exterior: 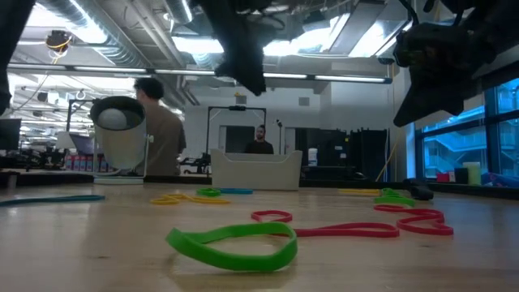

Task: Pick and place rubber bands into bin
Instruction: Put the green rubber band into the white bin, then put the blue rubber band into the white bin

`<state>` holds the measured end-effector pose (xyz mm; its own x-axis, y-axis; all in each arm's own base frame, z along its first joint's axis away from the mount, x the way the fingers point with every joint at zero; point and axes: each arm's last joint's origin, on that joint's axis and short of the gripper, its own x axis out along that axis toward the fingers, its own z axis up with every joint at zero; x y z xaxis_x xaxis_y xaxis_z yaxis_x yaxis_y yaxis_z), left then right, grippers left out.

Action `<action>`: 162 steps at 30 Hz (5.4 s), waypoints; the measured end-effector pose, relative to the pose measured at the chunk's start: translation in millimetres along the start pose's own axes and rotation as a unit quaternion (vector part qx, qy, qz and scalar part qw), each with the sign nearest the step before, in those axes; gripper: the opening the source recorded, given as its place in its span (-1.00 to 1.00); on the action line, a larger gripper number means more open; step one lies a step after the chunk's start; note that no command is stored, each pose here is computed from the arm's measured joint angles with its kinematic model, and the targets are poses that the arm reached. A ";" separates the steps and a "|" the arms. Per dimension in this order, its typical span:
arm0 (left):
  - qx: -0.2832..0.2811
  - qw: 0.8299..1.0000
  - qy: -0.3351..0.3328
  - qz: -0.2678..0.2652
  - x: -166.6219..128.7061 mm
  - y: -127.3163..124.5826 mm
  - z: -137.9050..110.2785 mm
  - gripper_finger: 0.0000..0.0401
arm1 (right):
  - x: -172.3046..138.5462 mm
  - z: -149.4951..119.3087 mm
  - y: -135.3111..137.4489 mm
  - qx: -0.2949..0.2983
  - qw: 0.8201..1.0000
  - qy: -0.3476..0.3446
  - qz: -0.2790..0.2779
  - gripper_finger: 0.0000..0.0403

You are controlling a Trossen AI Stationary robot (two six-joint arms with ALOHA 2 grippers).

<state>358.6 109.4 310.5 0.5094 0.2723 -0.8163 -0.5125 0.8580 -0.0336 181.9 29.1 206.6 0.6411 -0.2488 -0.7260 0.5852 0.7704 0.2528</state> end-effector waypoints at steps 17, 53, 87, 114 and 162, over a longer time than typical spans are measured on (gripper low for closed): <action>0.035 0.995 0.061 -0.065 2.6 -103.7 -129.3 -0.99 | -0.1 0.7 0.7 0.002 1.000 -0.003 0.004 -0.95; 0.066 0.990 -0.044 -0.119 -44.3 -16.9 -232.4 -0.99 | 89.3 58.4 -78.9 0.242 0.935 0.151 -0.213 -0.38; 0.067 0.991 -0.048 -0.110 -44.1 -16.6 -232.3 -0.99 | 44.4 131.5 -40.8 0.147 0.967 0.086 -0.191 -0.99; 0.065 0.992 -0.055 -0.096 -43.9 -15.8 -231.8 -0.99 | 244.2 237.9 -13.3 -0.055 0.965 0.223 -0.131 -0.95; 0.062 0.993 0.105 0.004 -52.3 -78.6 -192.0 -0.96 | -7.0 51.0 15.1 -0.074 0.995 0.024 0.064 -0.89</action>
<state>239.5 -55.9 245.2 0.3444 0.1933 -0.9187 -0.4193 0.9072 0.0338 211.6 12.6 248.0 0.6791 -0.1171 -0.7247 0.4185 0.8728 0.2512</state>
